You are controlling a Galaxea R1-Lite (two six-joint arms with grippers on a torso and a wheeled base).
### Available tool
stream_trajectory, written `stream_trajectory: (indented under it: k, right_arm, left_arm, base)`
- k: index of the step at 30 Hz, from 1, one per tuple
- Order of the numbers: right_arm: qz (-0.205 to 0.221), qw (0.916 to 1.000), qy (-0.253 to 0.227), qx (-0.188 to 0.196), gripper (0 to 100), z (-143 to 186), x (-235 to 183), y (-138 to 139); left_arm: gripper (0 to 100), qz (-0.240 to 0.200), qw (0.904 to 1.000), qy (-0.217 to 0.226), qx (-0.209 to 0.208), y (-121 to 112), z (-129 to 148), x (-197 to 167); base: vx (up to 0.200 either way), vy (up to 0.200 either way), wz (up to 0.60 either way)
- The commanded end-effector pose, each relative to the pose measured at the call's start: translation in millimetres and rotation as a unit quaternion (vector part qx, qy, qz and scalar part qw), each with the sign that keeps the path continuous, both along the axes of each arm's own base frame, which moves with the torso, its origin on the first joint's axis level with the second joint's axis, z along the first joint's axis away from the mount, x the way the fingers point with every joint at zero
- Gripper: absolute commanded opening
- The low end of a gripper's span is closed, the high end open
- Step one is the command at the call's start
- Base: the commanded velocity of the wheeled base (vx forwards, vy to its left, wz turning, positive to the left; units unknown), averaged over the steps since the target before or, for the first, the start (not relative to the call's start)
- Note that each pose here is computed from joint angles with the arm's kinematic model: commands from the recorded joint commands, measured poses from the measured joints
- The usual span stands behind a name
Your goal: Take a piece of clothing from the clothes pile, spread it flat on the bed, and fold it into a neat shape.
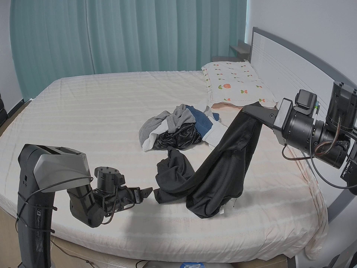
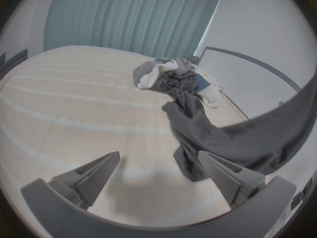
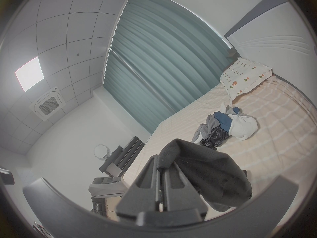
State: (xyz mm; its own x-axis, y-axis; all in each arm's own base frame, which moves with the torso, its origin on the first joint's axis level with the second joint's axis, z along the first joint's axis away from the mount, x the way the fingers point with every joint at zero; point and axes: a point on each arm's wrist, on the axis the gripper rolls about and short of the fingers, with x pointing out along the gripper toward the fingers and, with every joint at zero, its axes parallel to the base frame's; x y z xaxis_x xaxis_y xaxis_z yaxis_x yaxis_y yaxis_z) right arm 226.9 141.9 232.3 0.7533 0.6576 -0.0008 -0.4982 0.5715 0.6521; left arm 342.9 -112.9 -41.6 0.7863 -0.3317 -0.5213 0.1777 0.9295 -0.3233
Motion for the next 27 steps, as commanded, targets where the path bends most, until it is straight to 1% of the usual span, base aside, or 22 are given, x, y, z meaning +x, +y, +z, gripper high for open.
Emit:
stream_trajectory:
  k: [1, 4, 7, 10, 12, 15, 17, 19, 20, 24, 27]
  right_arm:
    - [-0.001, 1.0, 0.008, -0.005, 0, -5.4, 5.0, 2.6]
    - [-0.001, 1.0, 0.007, -0.004, 0, -4.5, 6.0, 3.2]
    - [-0.001, 1.0, 0.0, 0.0, 0, 0.2, 9.0, 4.9]
    - [-0.001, 0.9997, -0.021, 0.014, 0, 14.7, 9.3, 6.0]
    - [0.0, 0.9992, -0.034, 0.022, 0, 23.7, 7.6, 6.5]
    - [0.003, 0.9987, -0.043, 0.027, 0, 31.8, 4.4, 6.5]
    - [0.004, 0.9987, -0.044, 0.027, 0, 32.5, 4.3, 6.9]
    - [0.008, 0.9987, -0.042, 0.026, 0, 31.2, 3.8, 9.1]
    - [0.008, 0.9987, -0.042, 0.026, 0, 31.2, 3.8, 9.1]
    - [0.009, 0.9988, -0.041, 0.026, 0, 30.6, 5.5, 11.2]
    - [0.011, 0.9986, -0.043, 0.027, 0, 31.9, 5.2, 12.0]
  left_arm:
    - [100, -0.037, 0.9992, 0.006, 0.011, 3.7, 7.4, -21.0]
    - [100, -0.053, 0.9984, 0.008, 0.02, -0.5, 5.7, -25.2]
    - [100, -0.08, 0.9966, 0.001, 0.019, -14.8, 5.4, -30.3]
    - [100, -0.103, 0.9942, -0.008, 0.03, -24.6, 3.7, -31.1]
    - [100, -0.116, 0.9923, -0.006, 0.043, -29.2, -6.2, -29.9]
    - [100, -0.122, 0.9911, -0.018, 0.049, -37.7, -13.2, -22.1]
    - [100, -0.124, 0.9909, -0.024, 0.048, -41.3, -15.2, -18.1]
    - [100, -0.127, 0.9902, -0.038, 0.045, -51.1, -18.9, -8.9]
    - [100, -0.127, 0.9902, -0.038, 0.045, -51.1, -18.9, -8.9]
    - [100, -0.119, 0.9898, -0.058, 0.053, -69.0, -29.0, 3.3]
    - [100, -0.111, 0.9898, -0.071, 0.054, -75.1, -29.3, 9.6]
  base:
    - [0.0, 0.0, 0.0]
    - [0.0, 0.0, 0.0]
    - [0.0, 0.0, 0.0]
    - [0.0, 0.0, 0.0]
    - [0.0, 0.0, 0.0]
    - [0.0, 0.0, 0.0]
    - [0.0, 0.0, 0.0]
    - [0.0, 0.0, 0.0]
    - [0.0, 0.0, 0.0]
    - [0.0, 0.0, 0.0]
    - [0.0, 0.0, 0.0]
